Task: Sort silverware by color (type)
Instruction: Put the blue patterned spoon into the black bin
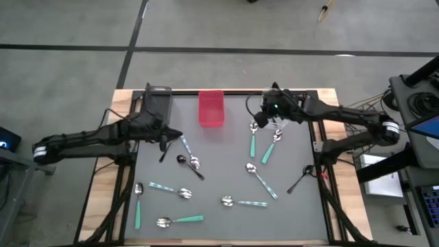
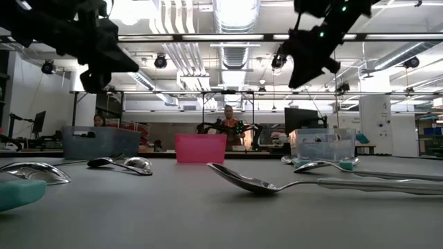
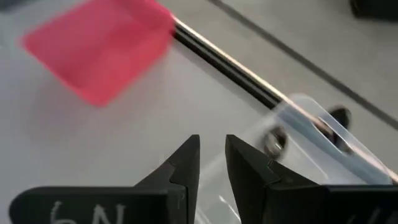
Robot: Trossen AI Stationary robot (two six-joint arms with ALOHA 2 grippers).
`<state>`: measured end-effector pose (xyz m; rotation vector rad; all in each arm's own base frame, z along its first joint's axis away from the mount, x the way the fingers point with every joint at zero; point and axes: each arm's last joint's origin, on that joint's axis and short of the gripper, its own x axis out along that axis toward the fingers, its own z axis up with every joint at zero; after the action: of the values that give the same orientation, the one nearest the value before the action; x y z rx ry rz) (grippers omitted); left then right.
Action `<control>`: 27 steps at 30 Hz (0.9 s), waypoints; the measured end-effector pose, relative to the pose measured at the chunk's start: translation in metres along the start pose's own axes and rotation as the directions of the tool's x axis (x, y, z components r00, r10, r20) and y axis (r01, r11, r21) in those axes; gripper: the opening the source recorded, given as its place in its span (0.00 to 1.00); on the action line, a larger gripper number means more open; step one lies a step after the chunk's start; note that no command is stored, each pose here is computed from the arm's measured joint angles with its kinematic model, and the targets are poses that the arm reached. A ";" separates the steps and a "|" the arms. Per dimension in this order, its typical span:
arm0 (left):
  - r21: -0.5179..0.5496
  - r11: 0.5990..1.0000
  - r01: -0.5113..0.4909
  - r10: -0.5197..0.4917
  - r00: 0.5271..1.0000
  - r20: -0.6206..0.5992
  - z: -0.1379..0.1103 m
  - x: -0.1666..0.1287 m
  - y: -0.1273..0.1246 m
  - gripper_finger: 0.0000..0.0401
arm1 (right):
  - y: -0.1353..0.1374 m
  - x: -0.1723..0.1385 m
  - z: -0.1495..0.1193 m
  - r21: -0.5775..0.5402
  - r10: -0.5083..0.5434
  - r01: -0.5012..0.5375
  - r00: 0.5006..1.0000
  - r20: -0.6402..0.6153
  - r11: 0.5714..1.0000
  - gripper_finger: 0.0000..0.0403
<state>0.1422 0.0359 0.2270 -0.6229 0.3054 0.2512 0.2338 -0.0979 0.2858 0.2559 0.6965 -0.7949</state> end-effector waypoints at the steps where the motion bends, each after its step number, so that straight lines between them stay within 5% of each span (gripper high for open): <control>1: -0.017 1.000 0.002 -0.002 1.000 -0.016 -0.002 0.002 -0.001 0.00 | 0.003 -0.004 -0.001 -0.005 0.018 -0.018 1.000 0.020 1.000 0.17; 13: -0.134 0.985 0.104 -0.132 0.966 -0.220 -0.030 0.015 -0.029 0.00 | 0.030 -0.014 -0.020 -0.081 0.124 -0.121 0.992 0.034 0.989 0.16; 27: -0.139 0.944 0.298 -0.317 0.936 -0.151 -0.044 0.019 -0.071 0.00 | 0.093 -0.029 -0.043 -0.209 0.337 -0.319 0.940 0.055 0.924 0.16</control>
<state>0.1742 -0.0438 0.2245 -0.7978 0.3559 -0.0892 0.2670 0.0014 0.2688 0.1495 0.6216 -0.4096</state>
